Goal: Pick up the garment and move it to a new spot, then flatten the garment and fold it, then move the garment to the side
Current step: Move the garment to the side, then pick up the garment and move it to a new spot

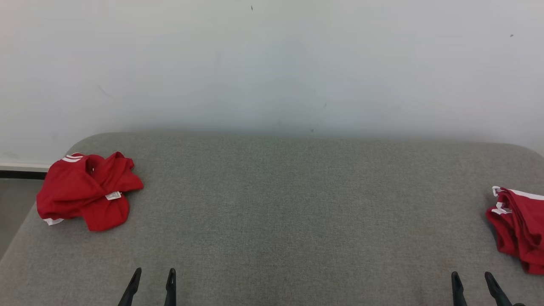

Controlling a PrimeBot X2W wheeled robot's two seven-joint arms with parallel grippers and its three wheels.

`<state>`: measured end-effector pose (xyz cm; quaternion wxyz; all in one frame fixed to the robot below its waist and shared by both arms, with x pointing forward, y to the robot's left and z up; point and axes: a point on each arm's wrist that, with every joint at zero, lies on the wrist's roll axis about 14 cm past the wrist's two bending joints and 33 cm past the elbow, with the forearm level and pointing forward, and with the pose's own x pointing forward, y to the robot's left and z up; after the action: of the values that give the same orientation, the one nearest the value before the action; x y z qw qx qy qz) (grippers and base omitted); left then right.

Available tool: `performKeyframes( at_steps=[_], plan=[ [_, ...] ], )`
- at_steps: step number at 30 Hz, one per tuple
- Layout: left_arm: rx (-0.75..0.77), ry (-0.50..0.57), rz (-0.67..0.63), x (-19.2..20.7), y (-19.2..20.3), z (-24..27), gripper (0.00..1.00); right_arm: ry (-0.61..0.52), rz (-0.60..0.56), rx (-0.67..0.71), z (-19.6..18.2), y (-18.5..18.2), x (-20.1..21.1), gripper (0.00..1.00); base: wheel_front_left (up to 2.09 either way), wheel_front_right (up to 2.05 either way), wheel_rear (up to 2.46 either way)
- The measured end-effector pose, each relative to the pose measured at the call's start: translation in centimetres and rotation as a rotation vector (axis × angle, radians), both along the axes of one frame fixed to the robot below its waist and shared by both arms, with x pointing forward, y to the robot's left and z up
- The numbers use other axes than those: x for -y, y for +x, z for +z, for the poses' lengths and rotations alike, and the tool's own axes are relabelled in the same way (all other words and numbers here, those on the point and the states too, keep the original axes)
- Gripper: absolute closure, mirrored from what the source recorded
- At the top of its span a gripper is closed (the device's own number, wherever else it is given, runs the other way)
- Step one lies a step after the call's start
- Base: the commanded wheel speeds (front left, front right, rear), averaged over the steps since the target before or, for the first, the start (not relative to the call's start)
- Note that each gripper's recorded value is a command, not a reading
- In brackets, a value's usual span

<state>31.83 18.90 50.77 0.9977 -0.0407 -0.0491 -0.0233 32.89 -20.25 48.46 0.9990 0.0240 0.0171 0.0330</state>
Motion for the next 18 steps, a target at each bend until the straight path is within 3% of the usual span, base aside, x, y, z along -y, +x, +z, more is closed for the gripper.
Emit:
performKeyframes(
  at_steps=[18],
  plan=[
    [0.002, -0.013, -0.001, 0.2, -0.3, 0.0, 0.0, 0.028, 0.019, -0.022, -0.8, 0.0, -1.4, 0.0, 0.0, 0.0, 0.0]
  ],
)
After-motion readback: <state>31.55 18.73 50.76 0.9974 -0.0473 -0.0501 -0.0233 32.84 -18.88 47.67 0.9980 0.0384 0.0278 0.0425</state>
